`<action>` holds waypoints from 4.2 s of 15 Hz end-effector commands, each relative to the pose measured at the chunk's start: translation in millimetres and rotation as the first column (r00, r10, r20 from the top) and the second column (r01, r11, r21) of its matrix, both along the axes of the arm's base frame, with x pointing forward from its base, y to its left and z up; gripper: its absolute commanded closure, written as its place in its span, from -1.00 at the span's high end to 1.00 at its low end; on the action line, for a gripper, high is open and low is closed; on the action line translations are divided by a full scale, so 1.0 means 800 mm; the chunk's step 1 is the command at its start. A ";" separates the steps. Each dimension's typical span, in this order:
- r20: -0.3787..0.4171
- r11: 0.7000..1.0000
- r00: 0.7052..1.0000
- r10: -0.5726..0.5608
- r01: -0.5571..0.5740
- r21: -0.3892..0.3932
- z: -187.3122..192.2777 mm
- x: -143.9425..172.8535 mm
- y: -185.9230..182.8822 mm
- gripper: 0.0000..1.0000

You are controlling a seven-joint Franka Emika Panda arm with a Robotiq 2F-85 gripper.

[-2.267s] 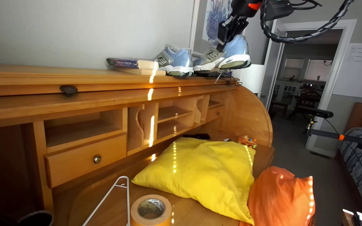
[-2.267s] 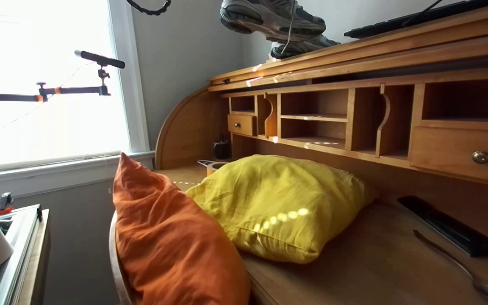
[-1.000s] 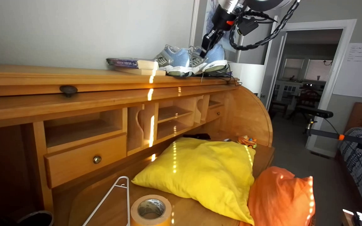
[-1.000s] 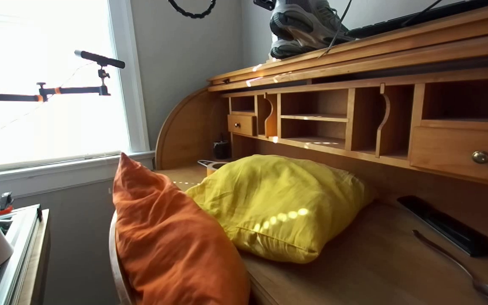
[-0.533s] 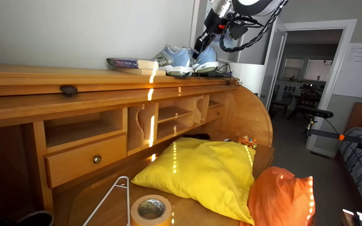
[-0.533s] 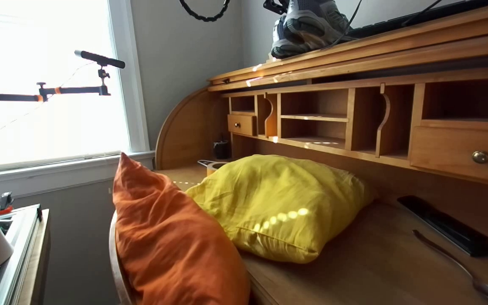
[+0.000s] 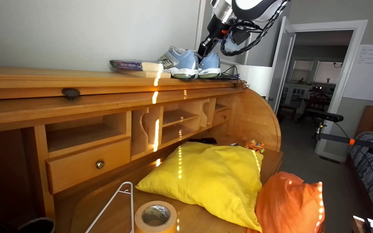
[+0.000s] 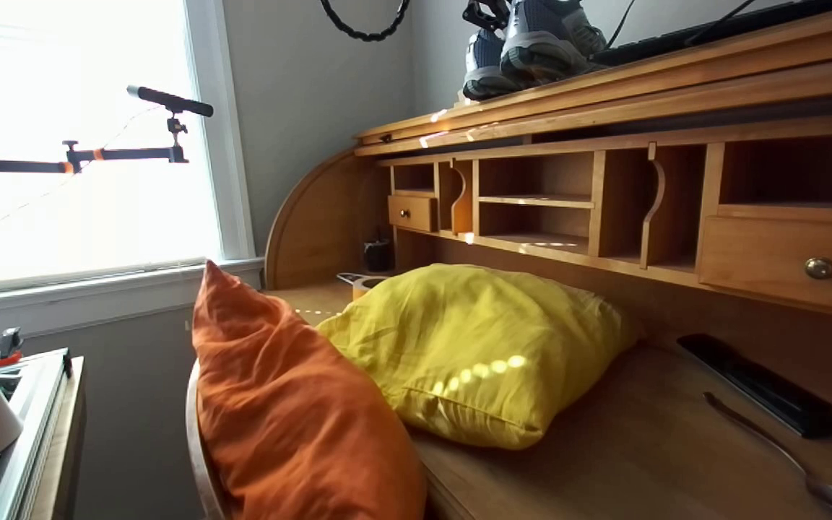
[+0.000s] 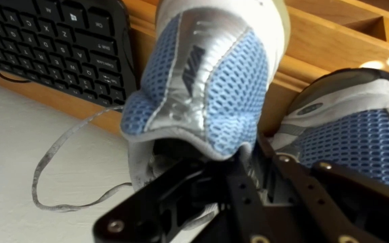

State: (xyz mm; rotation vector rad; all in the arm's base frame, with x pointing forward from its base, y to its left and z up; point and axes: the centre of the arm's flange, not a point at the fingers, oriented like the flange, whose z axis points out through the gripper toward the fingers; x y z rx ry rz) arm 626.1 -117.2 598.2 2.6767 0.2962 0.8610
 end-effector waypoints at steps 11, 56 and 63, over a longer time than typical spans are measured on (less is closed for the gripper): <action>0.067 0.999 0.997 -0.040 0.038 0.025 0.006 0.021 -0.010 0.16; -0.447 0.976 0.871 -0.205 0.216 -0.027 0.028 -0.156 0.071 -1.00; -0.270 0.986 0.951 -0.152 0.164 0.022 0.050 -0.155 0.086 -1.00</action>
